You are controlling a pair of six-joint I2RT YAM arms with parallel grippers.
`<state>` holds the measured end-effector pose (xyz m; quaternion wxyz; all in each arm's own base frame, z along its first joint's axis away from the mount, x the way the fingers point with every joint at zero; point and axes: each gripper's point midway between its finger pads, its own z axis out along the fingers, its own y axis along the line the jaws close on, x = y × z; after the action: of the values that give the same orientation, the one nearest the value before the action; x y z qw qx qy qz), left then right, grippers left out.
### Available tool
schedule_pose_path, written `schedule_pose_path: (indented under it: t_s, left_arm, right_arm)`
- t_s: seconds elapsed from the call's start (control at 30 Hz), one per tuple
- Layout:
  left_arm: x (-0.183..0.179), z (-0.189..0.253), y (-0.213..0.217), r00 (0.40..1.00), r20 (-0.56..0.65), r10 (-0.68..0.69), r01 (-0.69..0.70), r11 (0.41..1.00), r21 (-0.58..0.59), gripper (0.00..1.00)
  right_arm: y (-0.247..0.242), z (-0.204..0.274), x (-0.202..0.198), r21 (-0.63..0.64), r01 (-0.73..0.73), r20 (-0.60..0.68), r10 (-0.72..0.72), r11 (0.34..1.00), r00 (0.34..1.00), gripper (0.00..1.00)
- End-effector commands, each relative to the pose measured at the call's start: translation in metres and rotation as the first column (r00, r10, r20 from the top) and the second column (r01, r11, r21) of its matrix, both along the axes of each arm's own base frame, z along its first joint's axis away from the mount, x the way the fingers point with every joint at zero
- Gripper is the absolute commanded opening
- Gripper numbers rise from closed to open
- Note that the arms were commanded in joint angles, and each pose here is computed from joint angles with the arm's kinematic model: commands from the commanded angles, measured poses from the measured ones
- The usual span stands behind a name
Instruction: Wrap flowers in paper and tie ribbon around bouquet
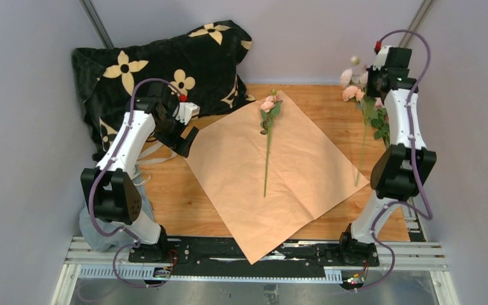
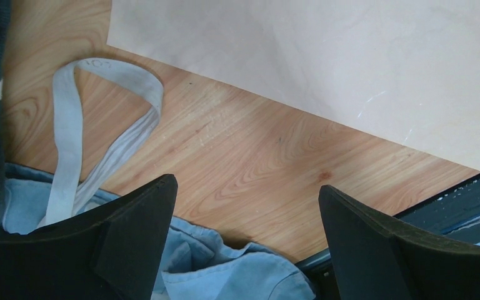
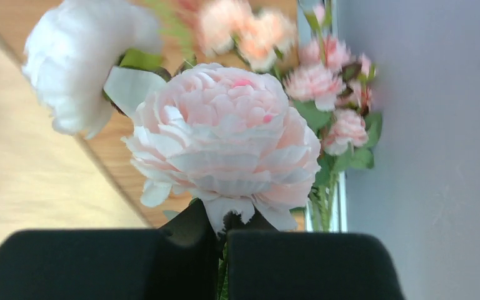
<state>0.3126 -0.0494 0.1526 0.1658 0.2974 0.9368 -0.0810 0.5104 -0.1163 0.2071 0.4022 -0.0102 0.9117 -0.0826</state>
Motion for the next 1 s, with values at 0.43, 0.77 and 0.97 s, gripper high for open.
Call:
schedule_pose_path:
  t_s: [0.43, 0.77, 0.97]
  left_arm:
    - [0.005, 0.098, -0.072, 0.966, 0.23, -0.119, 0.193, 0.922, -0.334, 0.91]
    - [-0.01, 0.129, -0.212, 0.924, 0.241, -0.298, 0.382, 0.688, -0.617, 1.0]
    - [0.018, 0.108, -0.256, 0.959, 0.182, -0.216, 0.281, 0.664, -0.693, 1.0]
  right_arm:
    - [0.224, 0.207, -0.068, 0.409, -0.507, 0.584, 0.209, 0.759, 0.784, 0.0]
    - [0.386, 0.185, -0.11, 0.569, -0.648, 0.541, 0.362, 0.507, 0.759, 0.0]
    - [0.403, 0.156, -0.12, 0.673, -0.59, 0.471, 0.358, 0.445, 0.807, 0.0]
